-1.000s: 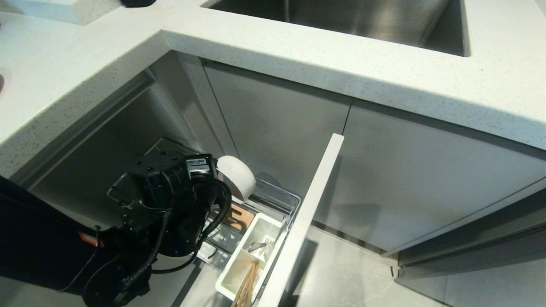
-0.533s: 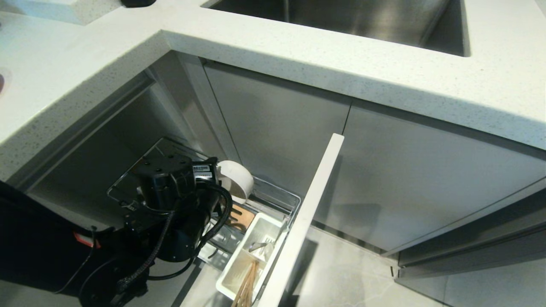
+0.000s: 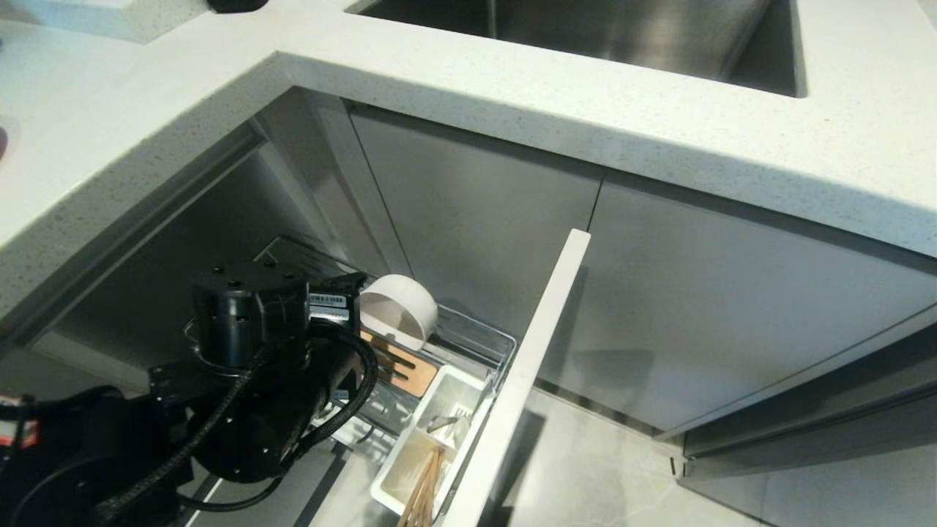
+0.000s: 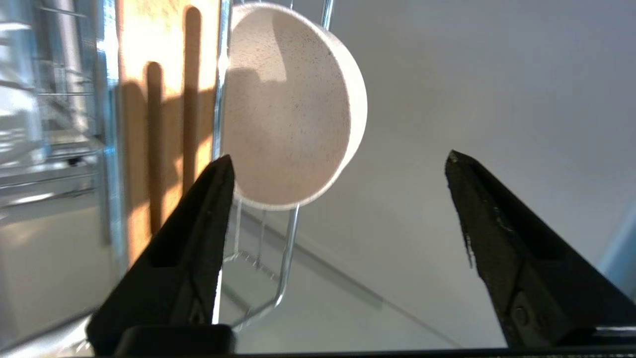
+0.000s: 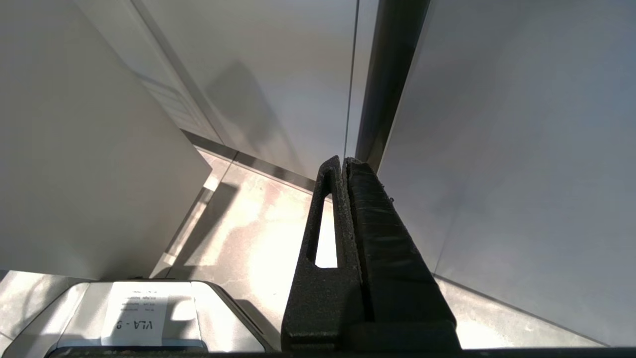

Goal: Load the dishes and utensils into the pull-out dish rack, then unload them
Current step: Pick up the chopsticks and place it in the cupboard

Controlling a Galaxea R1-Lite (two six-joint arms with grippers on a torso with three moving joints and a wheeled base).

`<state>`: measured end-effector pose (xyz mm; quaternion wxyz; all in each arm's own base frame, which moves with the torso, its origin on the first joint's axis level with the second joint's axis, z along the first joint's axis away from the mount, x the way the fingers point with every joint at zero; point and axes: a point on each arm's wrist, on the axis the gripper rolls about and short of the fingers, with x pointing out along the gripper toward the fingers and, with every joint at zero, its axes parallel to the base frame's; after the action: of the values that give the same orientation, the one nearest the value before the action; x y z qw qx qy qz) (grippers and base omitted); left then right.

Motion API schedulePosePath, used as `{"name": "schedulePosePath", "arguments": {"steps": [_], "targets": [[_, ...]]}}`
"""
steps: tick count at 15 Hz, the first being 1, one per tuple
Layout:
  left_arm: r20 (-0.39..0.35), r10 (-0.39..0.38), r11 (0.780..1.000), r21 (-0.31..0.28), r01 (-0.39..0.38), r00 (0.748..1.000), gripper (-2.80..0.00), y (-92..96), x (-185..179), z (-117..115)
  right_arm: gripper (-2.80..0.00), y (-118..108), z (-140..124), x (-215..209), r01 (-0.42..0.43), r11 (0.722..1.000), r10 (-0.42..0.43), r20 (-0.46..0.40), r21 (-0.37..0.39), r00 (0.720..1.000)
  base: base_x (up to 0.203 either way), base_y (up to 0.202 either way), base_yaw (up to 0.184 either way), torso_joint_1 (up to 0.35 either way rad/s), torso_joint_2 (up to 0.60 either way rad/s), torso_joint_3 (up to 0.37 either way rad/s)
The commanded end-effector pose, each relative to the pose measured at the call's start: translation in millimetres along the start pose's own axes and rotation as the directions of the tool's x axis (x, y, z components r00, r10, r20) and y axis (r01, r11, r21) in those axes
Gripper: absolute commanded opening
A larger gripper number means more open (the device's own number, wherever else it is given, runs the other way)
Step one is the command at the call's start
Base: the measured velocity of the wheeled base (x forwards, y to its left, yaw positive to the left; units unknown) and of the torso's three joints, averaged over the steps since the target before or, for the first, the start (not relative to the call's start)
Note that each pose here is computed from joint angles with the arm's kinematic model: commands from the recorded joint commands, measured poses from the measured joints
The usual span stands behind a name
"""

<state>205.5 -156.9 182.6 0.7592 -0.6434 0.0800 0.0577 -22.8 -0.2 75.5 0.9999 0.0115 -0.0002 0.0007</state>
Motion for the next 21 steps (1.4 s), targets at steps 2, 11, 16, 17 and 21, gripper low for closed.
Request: {"name": "schedulePosePath", "arguments": {"steps": [2,11,16,17,21], "targets": [[-0.004,-0.032,0.999,-0.028,0.031,0.999,-2.80,-16.2,-25.5,17.1,-2.80,0.0,-0.4,0.1,0.000,1.000,0.000,-0.002,0.000,1.000,0.000,0.000,0.000,0.000,0.00,0.000],[-0.029,0.088,0.887,0.456,-0.065,0.996,-2.80,-26.6,-80.5,52.8,-2.80,0.0,-0.4,0.1,0.000,1.000,0.000,-0.002,0.000,1.000,0.000,0.000,0.000,0.000,0.00,0.000],[0.087,-0.152,0.758,0.649,0.060,0.984,-2.80,-87.6,-120.5,116.1,-2.80,0.0,-0.3,0.1,0.000,1.000,0.000,-0.001,0.000,1.000,0.000,0.000,0.000,0.000,0.00,0.000],[0.101,-0.204,0.732,0.677,0.083,0.974,-2.80,-98.3,-129.5,129.5,-2.80,0.0,-0.4,0.1,0.000,1.000,0.000,-0.002,0.000,1.000,0.000,0.000,0.000,0.000,0.00,0.000],[0.216,-0.402,0.556,0.830,0.050,0.890,-2.80,-133.9,-175.7,171.6,-2.80,0.0,-0.4,0.1,-0.001,1.000,0.001,-0.002,0.000,1.000,0.000,0.000,0.000,0.000,0.00,0.000]]}}
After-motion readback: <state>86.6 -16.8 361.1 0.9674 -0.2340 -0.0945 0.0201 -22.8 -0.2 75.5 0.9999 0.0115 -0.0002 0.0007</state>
